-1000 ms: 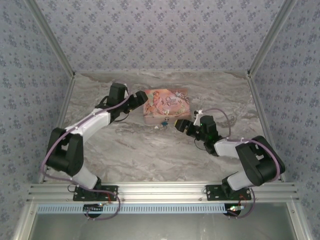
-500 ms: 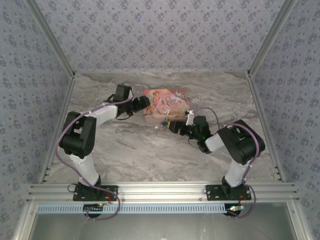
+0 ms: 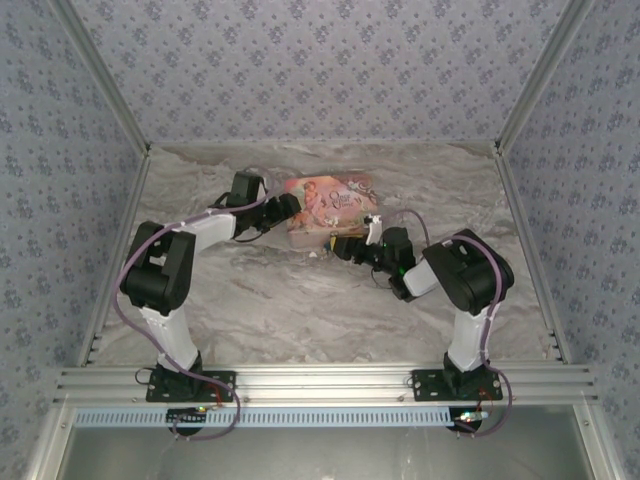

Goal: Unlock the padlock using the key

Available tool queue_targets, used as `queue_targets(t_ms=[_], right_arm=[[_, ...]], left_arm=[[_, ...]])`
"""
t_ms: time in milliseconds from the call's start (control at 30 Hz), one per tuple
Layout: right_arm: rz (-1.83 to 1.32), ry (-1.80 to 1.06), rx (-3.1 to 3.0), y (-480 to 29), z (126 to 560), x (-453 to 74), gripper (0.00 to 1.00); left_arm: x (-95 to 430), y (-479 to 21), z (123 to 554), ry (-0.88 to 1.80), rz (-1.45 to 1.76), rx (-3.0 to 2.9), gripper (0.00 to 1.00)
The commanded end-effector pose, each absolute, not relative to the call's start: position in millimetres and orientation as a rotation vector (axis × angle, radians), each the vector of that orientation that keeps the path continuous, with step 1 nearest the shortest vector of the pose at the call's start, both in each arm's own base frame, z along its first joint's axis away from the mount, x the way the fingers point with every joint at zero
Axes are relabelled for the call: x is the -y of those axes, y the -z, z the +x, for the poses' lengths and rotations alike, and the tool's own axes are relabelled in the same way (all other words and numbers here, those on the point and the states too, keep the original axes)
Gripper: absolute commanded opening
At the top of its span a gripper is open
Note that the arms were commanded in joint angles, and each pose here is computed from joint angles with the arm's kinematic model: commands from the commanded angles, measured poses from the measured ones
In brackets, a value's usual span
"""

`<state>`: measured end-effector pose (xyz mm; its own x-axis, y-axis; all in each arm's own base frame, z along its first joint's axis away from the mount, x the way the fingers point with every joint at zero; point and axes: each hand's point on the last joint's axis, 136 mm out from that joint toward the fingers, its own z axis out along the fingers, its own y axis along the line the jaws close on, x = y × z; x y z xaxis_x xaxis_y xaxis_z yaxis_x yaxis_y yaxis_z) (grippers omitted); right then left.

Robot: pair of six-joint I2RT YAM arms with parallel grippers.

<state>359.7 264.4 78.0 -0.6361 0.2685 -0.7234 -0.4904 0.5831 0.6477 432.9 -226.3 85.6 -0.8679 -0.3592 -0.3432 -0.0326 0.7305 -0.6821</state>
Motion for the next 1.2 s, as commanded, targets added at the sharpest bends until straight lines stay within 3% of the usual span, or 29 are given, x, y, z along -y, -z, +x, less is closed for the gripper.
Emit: queue_targets(t_ms=[0,533,900,1167], right_arm=[[-0.236,-1.169,-1.905,-89,365,-276,0.58],[-0.238,-1.242,-1.905,-81,370,-284,0.39],[-0.242,-1.261,-1.883,-83,372,-284,0.33],[-0.184,-1.234,-1.912,-76,379,-277,0.15]], left_arm=[[226,-58,419,0.945,-0.331,-2.558,0.76],[227,-55,419,0.953,-0.35,-2.555,0.73],[226,-54,419,0.954,-0.362,-2.552,0.72],[224,-53,419,0.945,-0.368,-2.55,0.71]])
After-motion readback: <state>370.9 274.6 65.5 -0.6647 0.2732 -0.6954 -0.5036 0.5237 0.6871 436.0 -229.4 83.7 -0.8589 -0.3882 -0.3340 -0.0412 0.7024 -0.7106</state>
